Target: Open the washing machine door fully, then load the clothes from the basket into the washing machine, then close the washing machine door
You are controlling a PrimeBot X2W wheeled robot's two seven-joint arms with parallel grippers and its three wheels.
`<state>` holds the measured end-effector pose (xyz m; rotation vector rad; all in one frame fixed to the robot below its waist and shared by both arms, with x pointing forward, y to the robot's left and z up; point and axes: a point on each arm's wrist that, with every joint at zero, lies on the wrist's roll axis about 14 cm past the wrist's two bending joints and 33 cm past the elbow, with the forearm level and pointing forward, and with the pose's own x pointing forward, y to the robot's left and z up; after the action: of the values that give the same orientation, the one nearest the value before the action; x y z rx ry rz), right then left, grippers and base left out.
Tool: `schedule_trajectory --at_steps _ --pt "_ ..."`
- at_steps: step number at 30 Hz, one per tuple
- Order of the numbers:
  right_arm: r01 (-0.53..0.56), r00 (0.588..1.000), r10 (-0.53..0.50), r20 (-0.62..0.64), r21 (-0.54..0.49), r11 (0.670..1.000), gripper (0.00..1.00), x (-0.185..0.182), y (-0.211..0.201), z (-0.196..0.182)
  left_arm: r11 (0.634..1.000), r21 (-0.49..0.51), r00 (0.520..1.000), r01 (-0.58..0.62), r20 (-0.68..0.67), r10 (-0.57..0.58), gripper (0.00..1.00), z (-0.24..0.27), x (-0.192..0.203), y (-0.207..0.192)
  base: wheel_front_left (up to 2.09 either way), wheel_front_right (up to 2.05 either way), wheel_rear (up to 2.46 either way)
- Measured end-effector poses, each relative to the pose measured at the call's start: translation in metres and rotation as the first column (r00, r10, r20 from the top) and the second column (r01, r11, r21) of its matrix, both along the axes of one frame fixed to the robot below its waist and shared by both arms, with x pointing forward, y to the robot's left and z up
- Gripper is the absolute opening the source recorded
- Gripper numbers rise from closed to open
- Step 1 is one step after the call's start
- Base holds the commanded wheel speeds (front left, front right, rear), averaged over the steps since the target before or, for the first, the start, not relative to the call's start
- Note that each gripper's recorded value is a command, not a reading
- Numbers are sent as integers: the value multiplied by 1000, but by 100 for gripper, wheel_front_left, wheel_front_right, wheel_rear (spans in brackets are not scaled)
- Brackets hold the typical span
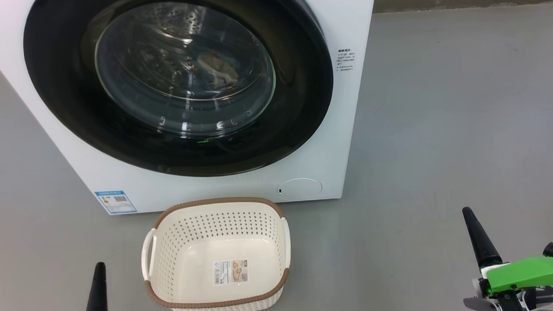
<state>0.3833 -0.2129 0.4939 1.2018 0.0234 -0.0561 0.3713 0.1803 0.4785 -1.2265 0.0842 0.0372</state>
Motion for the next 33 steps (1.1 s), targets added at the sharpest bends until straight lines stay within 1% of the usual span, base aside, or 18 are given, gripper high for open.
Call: schedule_trajectory --at_steps 3,4,9,13,19,25,33 --pt "3 1000 -3 0 19 1000 0 0 -1 0 1000 -29 1000 -3 -6 3 0 -1 -1 1 0 0 0" --pt "4 1000 -4 1 51 999 0 0 -1 0 999 -48 1000 -3 -8 3 0 -2 0 1 0 0 0" --pt "-3 1000 3 -1 91 996 0 0 2 0 995 -99 1000 -9 3 9 0 3 3 2 0 0 0" --pt "6 1000 -6 3 152 988 0 1 2 0 990 -143 1000 -14 -4 13 0 1 2 3 0 0 0" --pt "7 1000 -8 5 196 981 0 1 2 0 981 -194 1000 -14 -9 13 0 0 2 4 0 0 0" --pt "1 1000 -4 9 253 967 0 1 5 0 967 -254 1000 -12 -2 12 0 3 5 4 0 0 0" --pt "6 1000 -13 17 341 940 0 1 6 1 943 -332 1000 -19 -4 19 0 3 5 6 0 0 0"
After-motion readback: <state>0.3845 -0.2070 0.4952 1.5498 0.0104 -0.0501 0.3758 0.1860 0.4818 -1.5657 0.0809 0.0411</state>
